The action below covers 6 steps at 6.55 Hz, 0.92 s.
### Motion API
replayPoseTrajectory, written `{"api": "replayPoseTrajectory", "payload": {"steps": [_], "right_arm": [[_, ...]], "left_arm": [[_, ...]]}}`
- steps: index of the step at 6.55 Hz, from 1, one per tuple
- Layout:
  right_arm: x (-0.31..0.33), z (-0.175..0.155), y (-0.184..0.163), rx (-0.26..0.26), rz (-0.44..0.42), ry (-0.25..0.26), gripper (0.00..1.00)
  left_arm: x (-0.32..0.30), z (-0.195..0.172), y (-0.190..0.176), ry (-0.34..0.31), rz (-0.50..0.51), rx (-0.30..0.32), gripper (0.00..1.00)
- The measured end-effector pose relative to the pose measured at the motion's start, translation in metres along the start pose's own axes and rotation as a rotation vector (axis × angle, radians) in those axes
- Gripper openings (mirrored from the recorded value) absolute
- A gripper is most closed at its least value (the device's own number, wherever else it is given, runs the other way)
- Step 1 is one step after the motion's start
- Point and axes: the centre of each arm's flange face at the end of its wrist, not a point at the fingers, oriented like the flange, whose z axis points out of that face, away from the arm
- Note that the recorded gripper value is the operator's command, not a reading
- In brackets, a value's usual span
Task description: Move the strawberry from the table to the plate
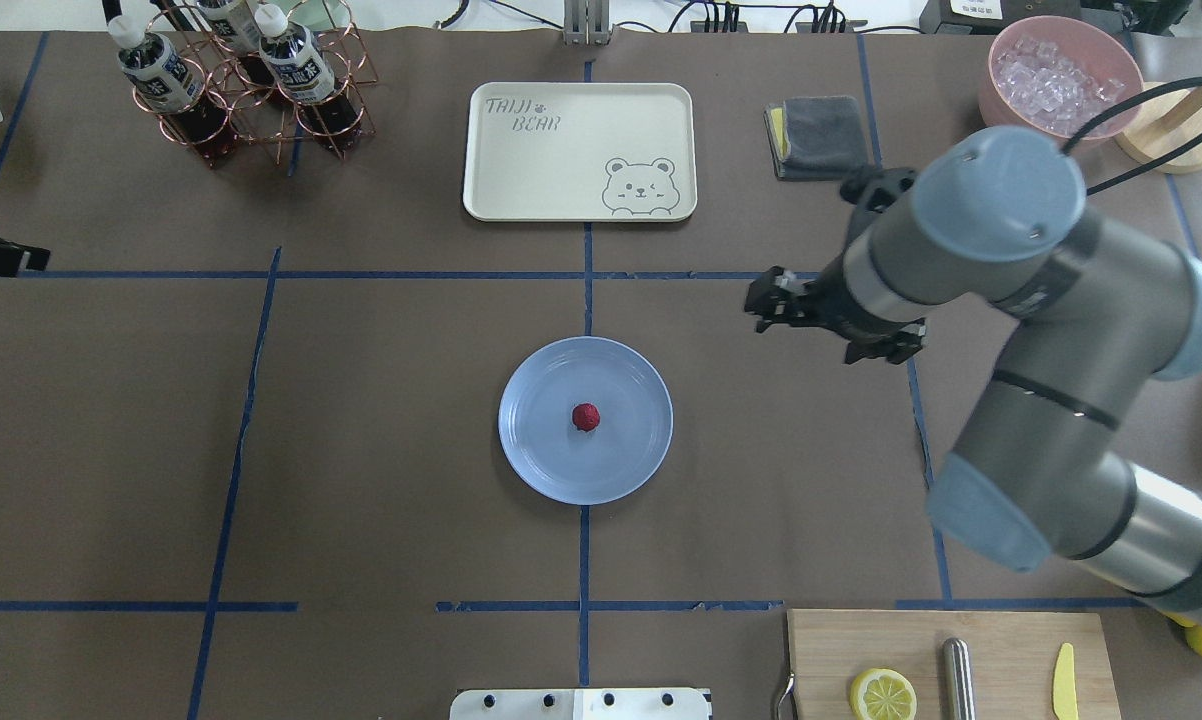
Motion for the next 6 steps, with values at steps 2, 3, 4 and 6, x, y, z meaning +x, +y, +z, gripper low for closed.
{"api": "replayPoseTrajectory", "payload": {"steps": [2, 3, 4, 6], "right_arm": [[0.135, -0.043, -0.074, -0.008, -0.13, 0.052, 1.0], [0.21, -0.064, -0.108, -0.017, -0.198, 0.067, 1.0], [0.278, -0.079, -0.135, -0.032, -0.247, 0.067, 1.0], [0.384, -0.085, -0.173, -0.061, -0.309, 0.045, 1.0]], "left_arm": [[-0.074, -0.043, 0.001, -0.077, 0.022, -0.103, 0.76], [-0.095, -0.055, 0.004, -0.071, -0.02, -0.168, 0.76], [-0.104, -0.058, 0.01, -0.047, -0.081, -0.228, 0.91], [-0.109, -0.058, 0.036, 0.035, -0.193, -0.306, 0.99]]}}
